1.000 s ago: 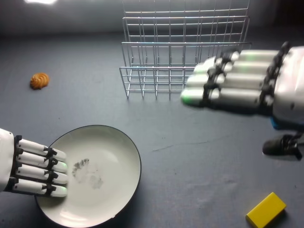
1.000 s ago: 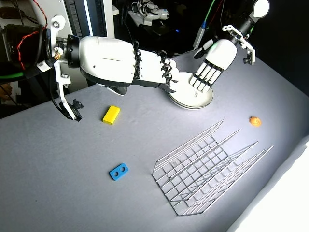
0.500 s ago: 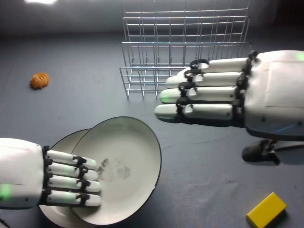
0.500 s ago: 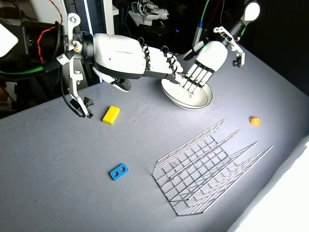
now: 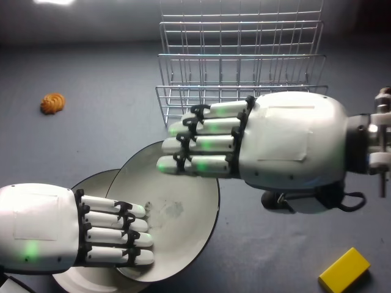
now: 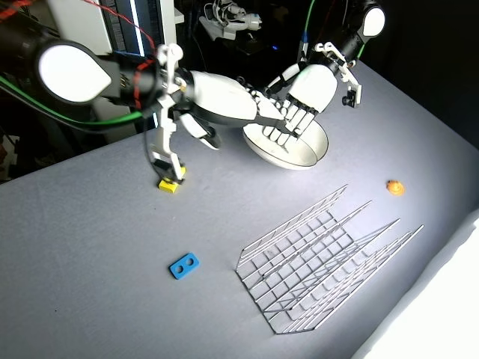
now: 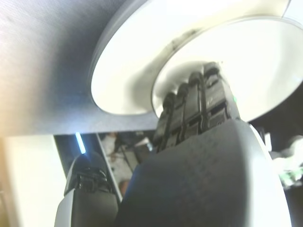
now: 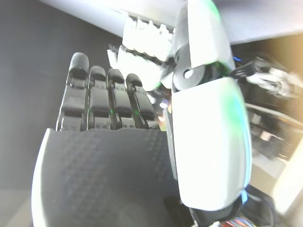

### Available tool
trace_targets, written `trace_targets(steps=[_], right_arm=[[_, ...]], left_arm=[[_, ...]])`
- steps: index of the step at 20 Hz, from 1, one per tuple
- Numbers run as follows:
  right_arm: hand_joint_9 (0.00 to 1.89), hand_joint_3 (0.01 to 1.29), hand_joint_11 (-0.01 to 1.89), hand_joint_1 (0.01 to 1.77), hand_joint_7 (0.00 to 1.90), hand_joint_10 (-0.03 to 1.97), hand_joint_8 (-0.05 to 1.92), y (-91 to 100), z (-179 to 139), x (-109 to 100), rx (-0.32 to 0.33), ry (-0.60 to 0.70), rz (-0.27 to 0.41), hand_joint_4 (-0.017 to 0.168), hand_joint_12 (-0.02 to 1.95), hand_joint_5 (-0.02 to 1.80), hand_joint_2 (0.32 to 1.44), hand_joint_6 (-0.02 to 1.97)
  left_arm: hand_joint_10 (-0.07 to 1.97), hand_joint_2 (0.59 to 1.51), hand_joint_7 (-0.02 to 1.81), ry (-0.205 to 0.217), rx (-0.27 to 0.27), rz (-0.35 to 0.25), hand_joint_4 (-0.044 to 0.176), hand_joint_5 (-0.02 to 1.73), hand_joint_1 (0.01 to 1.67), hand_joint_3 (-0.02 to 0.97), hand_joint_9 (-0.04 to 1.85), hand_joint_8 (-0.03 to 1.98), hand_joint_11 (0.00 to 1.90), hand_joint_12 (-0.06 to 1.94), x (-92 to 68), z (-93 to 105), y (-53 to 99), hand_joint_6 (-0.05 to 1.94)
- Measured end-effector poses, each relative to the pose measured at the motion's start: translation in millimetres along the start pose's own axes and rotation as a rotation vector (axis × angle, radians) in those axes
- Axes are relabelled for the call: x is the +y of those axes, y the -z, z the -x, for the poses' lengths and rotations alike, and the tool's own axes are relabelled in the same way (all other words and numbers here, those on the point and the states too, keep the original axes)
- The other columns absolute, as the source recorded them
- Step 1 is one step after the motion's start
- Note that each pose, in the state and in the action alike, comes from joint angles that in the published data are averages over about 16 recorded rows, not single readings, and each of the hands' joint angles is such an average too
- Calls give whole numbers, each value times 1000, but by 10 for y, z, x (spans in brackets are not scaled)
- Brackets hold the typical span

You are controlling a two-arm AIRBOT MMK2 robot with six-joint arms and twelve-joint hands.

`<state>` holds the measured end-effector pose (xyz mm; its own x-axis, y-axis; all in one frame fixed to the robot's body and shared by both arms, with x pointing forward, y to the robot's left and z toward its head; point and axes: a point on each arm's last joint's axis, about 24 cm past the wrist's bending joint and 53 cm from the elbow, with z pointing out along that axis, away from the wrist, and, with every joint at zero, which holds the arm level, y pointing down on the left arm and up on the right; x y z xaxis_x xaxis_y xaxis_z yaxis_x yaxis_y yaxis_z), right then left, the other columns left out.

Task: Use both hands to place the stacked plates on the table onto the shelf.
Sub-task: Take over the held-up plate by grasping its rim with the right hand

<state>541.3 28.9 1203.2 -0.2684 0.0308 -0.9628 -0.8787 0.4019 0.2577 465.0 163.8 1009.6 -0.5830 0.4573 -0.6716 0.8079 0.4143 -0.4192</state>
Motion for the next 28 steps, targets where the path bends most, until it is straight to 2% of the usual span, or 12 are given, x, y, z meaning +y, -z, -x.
trace_targets(steps=[6,12,17,21,28], right_arm=[[110,19,22,1325,113,19,13,-302,-149,-27,29,23,1,-1,667,158,992,20],[345,20,57,1372,350,53,13,-550,-276,22,50,56,18,-1,1030,372,1027,20],[567,19,174,1379,570,116,57,-709,-362,80,56,83,38,-2,1297,546,1042,94],[687,17,333,1370,698,360,162,-792,-408,148,51,100,59,-5,1394,643,1029,225],[775,13,593,1351,762,893,437,-850,-448,246,35,115,92,-8,1408,689,977,530]], left_arm=[[16,1119,35,7,-5,-2,-8,77,16,15,39,-5,24,16,-17,9,-18,-21],[23,1119,37,9,-8,-2,-9,80,16,15,33,-4,22,17,-12,15,-18,-21],[22,1120,42,12,-11,-1,-8,85,16,15,36,-3,27,17,-6,22,-14,-21],[18,1121,45,15,-13,0,-8,85,16,15,39,-3,32,17,4,25,-9,-21],[11,1124,44,20,-18,5,-8,78,16,15,43,-5,40,18,35,35,8,-19]])
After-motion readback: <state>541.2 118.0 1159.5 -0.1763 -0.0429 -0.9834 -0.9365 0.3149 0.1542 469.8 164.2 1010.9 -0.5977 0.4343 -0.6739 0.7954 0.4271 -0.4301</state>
